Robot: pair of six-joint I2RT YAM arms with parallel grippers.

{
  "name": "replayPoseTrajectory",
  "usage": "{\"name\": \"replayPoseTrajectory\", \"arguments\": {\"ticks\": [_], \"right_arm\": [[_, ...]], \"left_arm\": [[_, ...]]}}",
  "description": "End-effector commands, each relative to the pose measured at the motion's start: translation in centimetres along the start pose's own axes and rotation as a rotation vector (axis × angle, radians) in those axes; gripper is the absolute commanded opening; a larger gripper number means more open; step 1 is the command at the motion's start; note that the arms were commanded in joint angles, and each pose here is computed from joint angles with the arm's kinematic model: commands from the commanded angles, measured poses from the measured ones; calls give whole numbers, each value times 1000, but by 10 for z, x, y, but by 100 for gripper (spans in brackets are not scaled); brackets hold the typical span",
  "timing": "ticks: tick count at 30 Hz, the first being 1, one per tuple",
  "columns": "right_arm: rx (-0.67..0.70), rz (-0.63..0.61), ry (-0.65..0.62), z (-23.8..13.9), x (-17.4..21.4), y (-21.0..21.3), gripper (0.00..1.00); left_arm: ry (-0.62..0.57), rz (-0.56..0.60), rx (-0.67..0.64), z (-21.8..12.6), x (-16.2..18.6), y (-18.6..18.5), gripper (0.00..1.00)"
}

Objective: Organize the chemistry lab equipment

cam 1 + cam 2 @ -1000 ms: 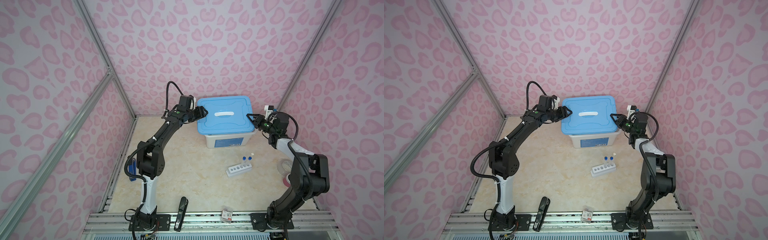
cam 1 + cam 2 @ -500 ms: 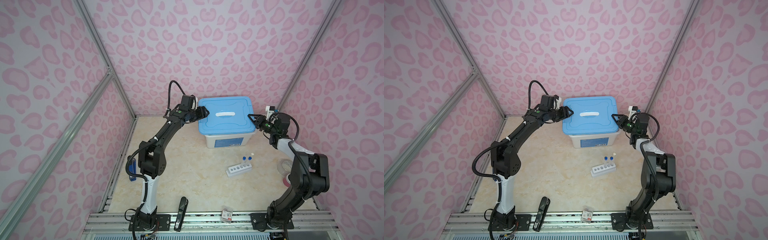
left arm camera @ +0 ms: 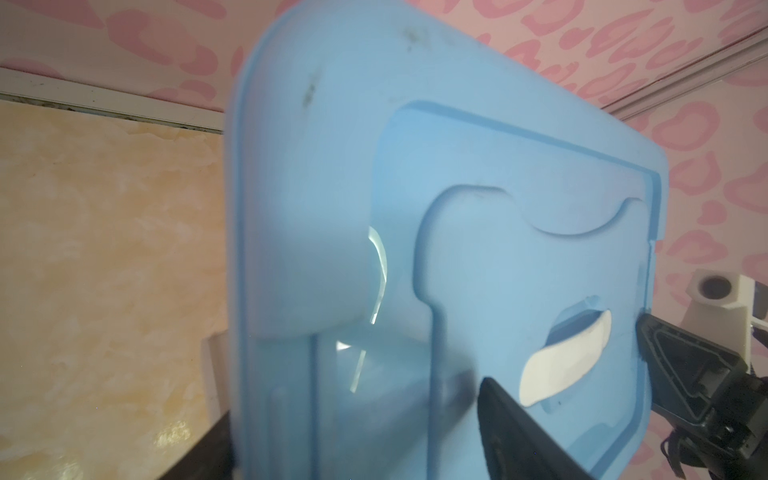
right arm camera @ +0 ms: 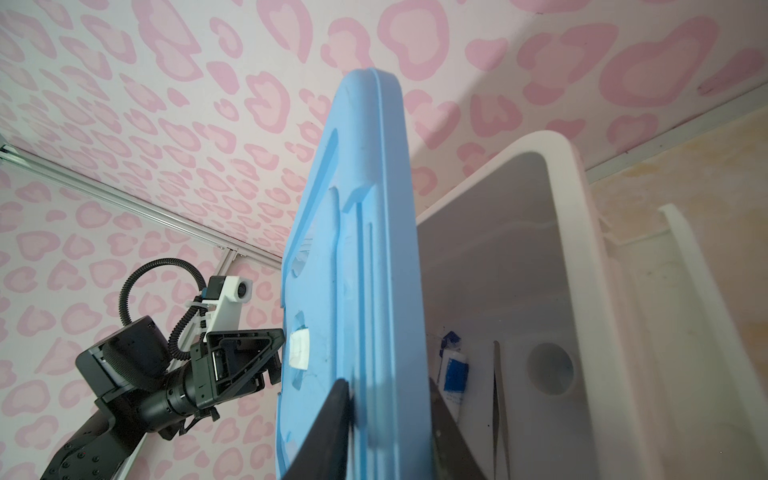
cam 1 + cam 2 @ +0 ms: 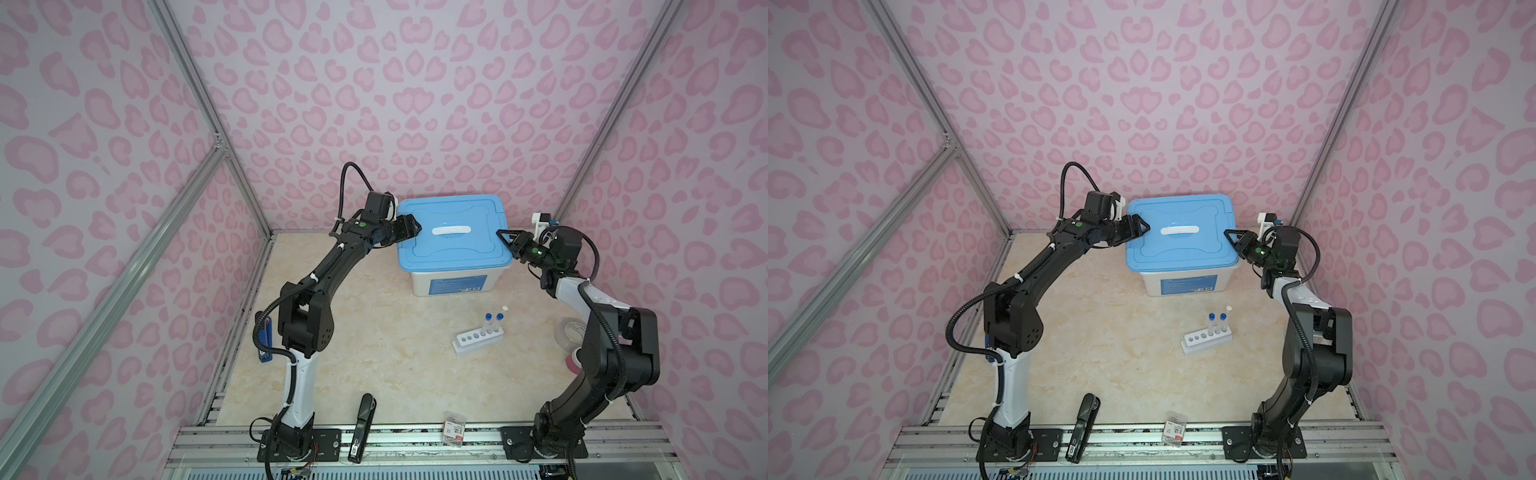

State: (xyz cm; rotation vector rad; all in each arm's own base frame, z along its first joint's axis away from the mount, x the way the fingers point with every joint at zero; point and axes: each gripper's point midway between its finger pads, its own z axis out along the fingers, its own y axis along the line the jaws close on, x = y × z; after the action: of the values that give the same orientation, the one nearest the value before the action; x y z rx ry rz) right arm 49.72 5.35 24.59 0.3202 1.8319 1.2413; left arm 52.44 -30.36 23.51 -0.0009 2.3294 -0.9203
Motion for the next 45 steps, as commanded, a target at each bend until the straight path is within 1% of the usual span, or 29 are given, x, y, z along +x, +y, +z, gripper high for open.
{"name": "replayPoseTrajectory", "arguments": {"ticks": [1, 10, 11, 12, 13, 23, 32, 45], "right_arm": [[-3, -38, 13, -1, 2, 3, 27], [13, -41, 19, -3, 3, 2, 27], [17, -41, 17, -4, 2, 2, 27], [18, -42, 16, -5, 2, 2, 27], [21, -42, 17, -6, 2, 1, 27], [36, -26, 15, -5, -1, -4, 27], [42, 17, -25, -3, -12, -11, 26], [52, 51, -38, -2, -15, -24, 26]], "left_arm": [[-31, 39, 35, -7, -9, -13, 82], [-26, 42, 38, -7, -7, -15, 86], [-30, 45, 39, -9, -9, -15, 88], [-32, 46, 39, -10, -9, -16, 99], [-31, 47, 37, -10, -9, -15, 97], [-32, 45, 35, -6, -10, -15, 97], [-50, 49, 27, 0, -18, -15, 97], [-35, 42, 16, 10, -14, -8, 97]]}}
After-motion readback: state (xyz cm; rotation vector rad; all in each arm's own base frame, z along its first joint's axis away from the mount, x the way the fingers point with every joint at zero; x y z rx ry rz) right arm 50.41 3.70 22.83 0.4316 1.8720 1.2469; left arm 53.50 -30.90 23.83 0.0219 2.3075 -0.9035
